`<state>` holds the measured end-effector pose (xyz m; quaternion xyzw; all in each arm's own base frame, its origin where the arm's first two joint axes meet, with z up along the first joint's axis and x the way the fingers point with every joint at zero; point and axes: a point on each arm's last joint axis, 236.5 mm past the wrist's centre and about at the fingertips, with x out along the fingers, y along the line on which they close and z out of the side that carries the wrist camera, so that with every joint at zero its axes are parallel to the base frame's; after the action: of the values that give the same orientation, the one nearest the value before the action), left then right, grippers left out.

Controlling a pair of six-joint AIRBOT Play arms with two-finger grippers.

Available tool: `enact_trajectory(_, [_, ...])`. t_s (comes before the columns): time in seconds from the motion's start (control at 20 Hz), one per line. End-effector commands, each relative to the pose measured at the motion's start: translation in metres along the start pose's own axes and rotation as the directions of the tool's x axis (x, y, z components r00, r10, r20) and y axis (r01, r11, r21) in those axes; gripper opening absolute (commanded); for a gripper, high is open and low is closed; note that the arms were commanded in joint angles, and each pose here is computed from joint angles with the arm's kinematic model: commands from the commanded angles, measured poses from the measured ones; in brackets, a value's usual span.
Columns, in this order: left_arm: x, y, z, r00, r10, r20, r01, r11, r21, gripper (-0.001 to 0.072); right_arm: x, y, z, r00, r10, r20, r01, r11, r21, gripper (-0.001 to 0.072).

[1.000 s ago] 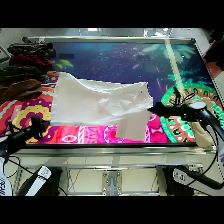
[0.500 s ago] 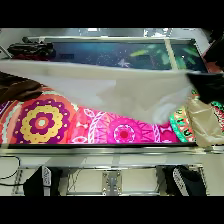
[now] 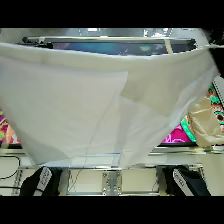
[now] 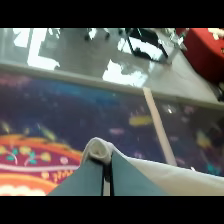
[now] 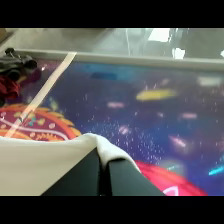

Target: Fold the shirts.

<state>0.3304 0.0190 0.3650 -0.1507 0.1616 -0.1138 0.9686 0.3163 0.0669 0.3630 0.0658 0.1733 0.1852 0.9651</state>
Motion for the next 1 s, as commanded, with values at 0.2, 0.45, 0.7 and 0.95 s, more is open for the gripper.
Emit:
enact_trajectory(0.2, [0.215, 0.148, -0.190, 0.831, 0.359, -0.426, -0.341, 0.932, 0.120, 0.0011, 0.222, -0.092, -0.201, 0.860, 0.106, -0.499, 0.016, 0.972, 0.234, 0.0016])
enact_trajectory(0.45, [0.301, 0.184, -0.186, 0.850, 0.363, -0.383, -0.364, 0.929, 0.072, 0.0011, 0.318, -0.143, -0.254, 0.867, 0.082, -0.491, 0.097, 0.939, 0.329, 0.0016])
enact_trajectory(0.7, [0.318, 0.181, -0.213, 0.813, 0.364, -0.455, -0.343, 0.930, 0.133, 0.0012, 0.336, -0.151, -0.241, 0.878, 0.078, -0.472, 0.084, 0.946, 0.313, 0.0016])
enact_trajectory(0.95, [0.273, 0.198, -0.264, 0.619, 0.437, -0.653, -0.361, 0.896, 0.257, 0.0012, 0.300, -0.110, -0.290, 0.704, 0.158, -0.692, 0.032, 0.967, 0.254, 0.0016])
